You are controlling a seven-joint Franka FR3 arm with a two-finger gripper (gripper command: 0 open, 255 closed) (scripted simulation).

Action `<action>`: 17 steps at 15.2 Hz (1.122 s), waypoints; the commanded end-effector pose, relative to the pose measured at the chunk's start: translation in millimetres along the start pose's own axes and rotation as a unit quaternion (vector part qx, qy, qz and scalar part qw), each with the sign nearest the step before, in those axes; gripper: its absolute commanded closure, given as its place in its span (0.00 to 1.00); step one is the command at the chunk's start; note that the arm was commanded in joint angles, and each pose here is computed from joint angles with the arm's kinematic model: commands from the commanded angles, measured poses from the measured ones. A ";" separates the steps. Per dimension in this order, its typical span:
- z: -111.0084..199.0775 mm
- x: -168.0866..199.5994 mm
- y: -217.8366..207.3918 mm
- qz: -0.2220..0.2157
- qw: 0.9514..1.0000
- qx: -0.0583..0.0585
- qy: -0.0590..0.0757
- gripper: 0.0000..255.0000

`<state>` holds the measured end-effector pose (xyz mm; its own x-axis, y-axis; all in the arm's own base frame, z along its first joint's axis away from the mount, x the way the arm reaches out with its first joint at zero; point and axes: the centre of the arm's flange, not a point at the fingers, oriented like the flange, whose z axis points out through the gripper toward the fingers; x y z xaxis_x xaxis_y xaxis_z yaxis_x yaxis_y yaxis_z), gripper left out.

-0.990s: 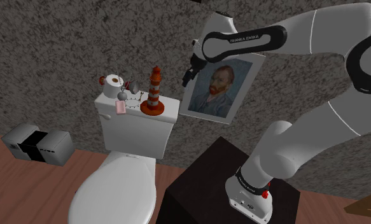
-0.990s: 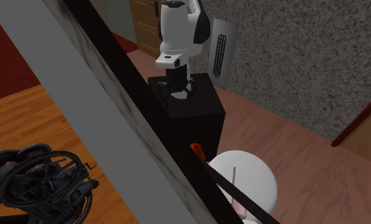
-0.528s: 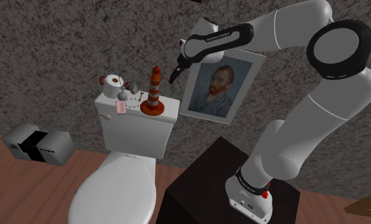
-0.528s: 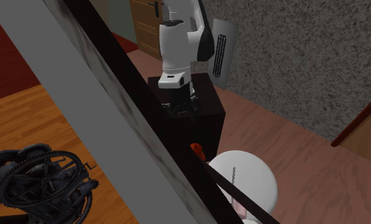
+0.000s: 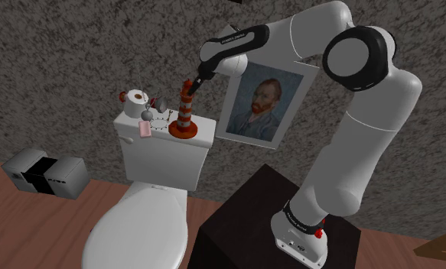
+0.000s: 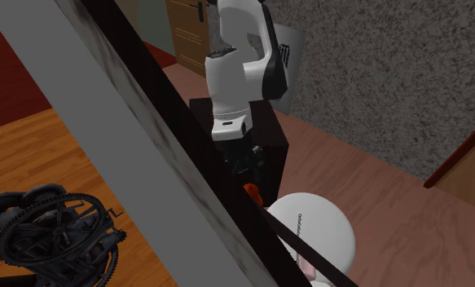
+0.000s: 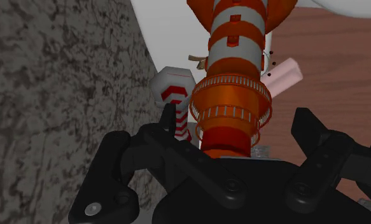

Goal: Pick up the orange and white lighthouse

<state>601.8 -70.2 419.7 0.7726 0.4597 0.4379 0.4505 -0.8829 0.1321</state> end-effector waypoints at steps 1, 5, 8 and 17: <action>10.4 -1.4 2.6 -0.003 1.000 0.000 0.004 0.00; 29.1 -10.6 -0.1 -0.003 1.000 0.000 0.004 0.00; 36.5 -14.3 -1.2 -0.003 1.000 0.000 0.004 0.00; 37.0 -14.6 -0.3 -0.003 1.000 0.000 0.004 1.00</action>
<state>606.9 -73.5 380.9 0.7663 0.4641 0.4443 0.4549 -0.8803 0.1349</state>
